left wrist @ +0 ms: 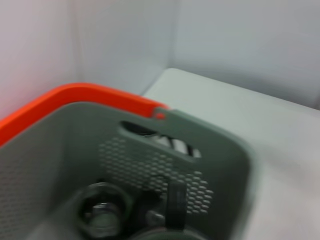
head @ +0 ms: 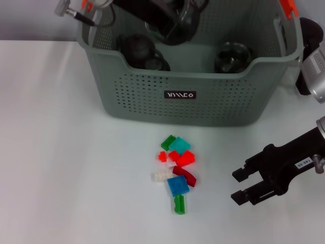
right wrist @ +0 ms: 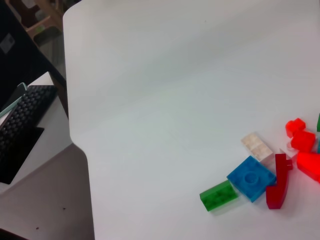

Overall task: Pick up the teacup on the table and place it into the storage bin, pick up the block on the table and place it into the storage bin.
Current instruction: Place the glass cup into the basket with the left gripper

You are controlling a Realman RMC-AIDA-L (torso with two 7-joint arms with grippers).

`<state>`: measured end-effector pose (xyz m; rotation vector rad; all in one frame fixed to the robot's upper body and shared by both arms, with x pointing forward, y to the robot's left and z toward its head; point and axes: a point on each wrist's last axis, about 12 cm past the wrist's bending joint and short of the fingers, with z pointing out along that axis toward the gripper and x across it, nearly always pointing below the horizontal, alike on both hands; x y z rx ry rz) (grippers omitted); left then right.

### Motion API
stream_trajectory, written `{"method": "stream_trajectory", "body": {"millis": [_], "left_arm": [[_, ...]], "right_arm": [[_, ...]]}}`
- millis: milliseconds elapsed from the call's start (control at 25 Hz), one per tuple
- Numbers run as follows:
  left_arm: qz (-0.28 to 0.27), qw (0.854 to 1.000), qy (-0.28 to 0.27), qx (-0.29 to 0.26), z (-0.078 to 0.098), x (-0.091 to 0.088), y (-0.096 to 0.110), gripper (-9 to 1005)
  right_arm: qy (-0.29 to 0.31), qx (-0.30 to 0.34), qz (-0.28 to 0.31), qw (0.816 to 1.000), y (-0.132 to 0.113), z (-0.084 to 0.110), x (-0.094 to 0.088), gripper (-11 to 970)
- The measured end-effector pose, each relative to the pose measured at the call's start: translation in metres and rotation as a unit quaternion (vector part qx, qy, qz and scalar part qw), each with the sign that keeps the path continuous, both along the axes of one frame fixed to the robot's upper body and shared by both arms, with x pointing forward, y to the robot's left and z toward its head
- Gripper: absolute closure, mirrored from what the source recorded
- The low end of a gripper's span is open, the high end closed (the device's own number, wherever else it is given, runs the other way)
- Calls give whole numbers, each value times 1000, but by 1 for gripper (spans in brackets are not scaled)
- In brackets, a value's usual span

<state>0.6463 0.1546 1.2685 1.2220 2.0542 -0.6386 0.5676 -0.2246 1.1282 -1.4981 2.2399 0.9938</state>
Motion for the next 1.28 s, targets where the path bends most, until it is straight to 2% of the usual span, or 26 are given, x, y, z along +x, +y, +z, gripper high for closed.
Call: {"method": "stream_trajectory", "body": {"millis": [160, 480, 640, 1280], "left_arm": [[26, 1000, 7, -10, -10, 14, -1, 950], [65, 998, 11, -16, -30, 30, -12, 951], [93, 996, -5, -15, -42, 37, -19, 952], [88, 994, -32, 46, -70, 35, -48, 954]], "right_arm": [[-4, -3, 4, 1000, -1, 5, 3, 304], [-24, -12, 15, 1000, -1, 14, 12, 303], [-33, -31, 17, 999, 0, 15, 17, 302], [-38, -36, 20, 998, 7, 15, 19, 302]]}}
